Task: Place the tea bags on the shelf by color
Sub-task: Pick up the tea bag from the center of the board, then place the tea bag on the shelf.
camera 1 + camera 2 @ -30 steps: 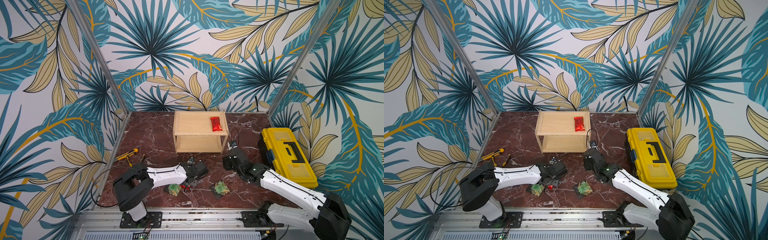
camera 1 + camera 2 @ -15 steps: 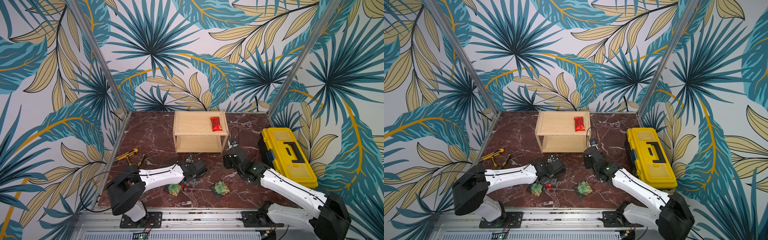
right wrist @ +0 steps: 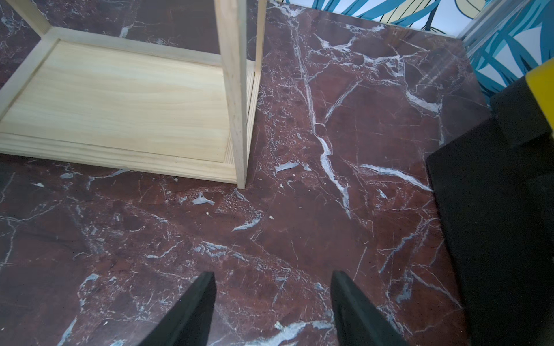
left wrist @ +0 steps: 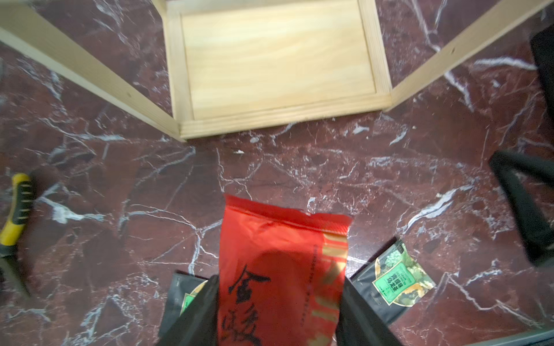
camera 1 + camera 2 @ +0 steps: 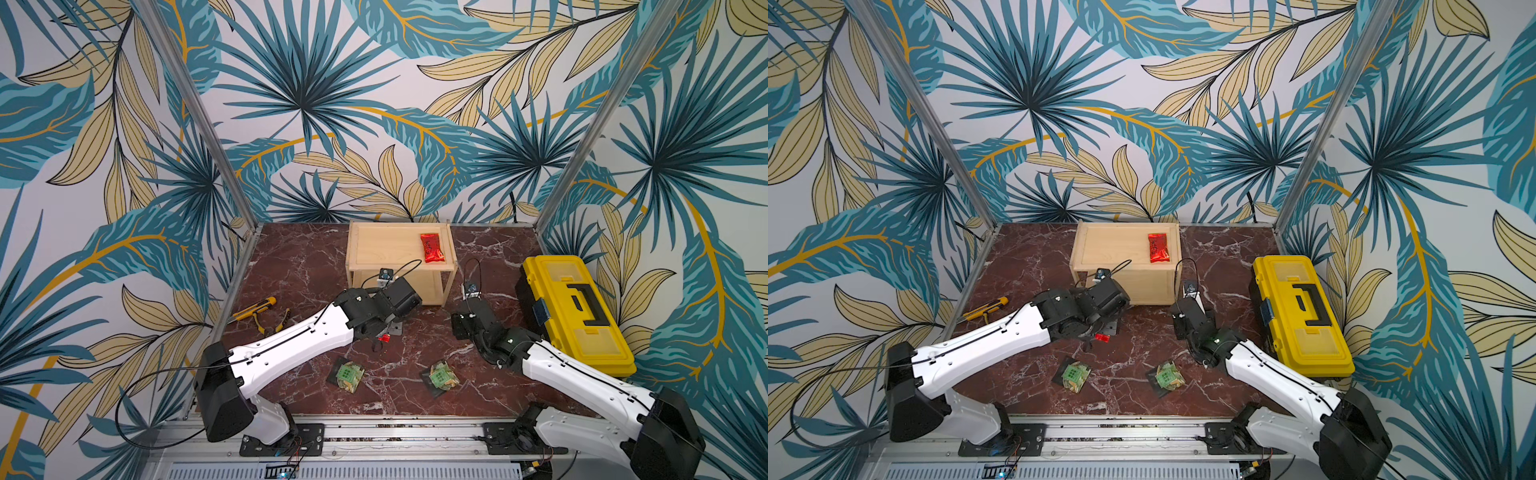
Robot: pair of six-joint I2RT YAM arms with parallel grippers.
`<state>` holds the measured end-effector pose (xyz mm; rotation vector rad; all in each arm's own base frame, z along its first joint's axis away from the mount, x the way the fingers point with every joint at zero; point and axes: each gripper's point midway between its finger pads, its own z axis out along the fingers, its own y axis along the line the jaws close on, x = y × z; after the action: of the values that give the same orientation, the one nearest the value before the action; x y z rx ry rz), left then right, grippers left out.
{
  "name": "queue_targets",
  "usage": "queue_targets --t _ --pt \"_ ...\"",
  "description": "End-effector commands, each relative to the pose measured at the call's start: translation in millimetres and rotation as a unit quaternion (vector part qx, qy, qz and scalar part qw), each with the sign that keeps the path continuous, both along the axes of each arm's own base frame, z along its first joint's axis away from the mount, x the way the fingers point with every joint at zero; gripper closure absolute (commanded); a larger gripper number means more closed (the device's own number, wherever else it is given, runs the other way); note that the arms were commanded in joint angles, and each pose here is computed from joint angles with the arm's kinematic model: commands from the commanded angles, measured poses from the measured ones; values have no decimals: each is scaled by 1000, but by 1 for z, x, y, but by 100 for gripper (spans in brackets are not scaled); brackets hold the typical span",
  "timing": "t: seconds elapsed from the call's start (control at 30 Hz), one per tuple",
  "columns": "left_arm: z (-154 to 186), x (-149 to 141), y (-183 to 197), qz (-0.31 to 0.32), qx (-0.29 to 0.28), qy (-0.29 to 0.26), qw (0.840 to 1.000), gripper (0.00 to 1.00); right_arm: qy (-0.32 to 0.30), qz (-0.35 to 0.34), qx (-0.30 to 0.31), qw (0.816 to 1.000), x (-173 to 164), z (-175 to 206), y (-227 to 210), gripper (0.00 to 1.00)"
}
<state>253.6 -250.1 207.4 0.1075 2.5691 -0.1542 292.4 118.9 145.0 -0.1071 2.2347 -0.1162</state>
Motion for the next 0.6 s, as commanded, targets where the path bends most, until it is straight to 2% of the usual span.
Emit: queue_targets --t 0.0,0.13,0.23,0.33,0.43,0.57 --pt "45 19 23 13 23 -44 999 40 -4 -9 -15 1000 0 -4 -7 34" --pt "85 54 25 26 1 -81 996 40 -9 -4 -15 1000 2 0 -6 34" --pt "97 78 26 27 17 -91 995 40 -12 0 -15 1000 3 5 -3 34" --pt "100 105 30 35 38 -95 994 40 -15 2 -14 1000 5 8 -3 34" --pt "98 131 32 40 36 -95 994 40 -18 2 -15 1000 5 10 -3 34" --pt "94 154 31 44 44 -95 994 40 -18 5 -12 1000 5 11 -1 34"
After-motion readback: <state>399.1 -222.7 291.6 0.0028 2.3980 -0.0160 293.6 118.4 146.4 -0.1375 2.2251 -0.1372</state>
